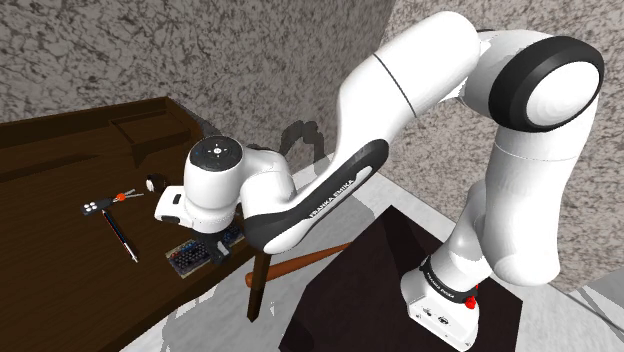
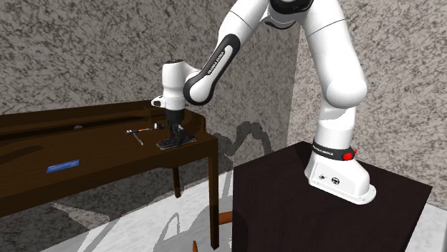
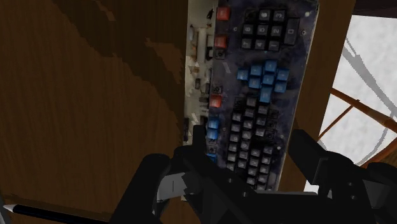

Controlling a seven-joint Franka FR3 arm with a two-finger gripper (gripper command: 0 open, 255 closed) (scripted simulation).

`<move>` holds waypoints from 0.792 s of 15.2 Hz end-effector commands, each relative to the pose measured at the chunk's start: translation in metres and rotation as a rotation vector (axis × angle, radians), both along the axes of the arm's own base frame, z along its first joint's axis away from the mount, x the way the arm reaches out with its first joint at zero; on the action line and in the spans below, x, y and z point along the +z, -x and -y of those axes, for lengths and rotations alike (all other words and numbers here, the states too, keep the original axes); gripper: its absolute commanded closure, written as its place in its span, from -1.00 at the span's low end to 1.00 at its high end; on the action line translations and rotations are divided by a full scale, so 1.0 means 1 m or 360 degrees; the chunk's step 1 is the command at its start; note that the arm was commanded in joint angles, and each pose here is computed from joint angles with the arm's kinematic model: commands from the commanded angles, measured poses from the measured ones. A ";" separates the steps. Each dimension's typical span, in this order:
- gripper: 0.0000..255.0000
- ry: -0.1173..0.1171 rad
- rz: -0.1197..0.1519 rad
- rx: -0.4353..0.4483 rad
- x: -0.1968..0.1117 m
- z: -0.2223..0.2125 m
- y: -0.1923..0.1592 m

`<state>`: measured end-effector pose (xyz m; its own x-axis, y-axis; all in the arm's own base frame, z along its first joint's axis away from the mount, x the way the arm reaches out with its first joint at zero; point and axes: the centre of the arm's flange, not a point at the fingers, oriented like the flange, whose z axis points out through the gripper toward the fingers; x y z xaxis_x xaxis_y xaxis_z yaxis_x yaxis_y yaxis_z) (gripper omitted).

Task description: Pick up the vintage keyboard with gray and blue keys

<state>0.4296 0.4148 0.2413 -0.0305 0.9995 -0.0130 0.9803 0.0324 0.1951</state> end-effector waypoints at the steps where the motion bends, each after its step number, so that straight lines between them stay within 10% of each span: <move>1: 1.00 0.0000 0.0000 0.0000 0.000 0.000 0.000; 12: 1.00 0.0000 0.0000 0.0000 0.026 0.000 0.000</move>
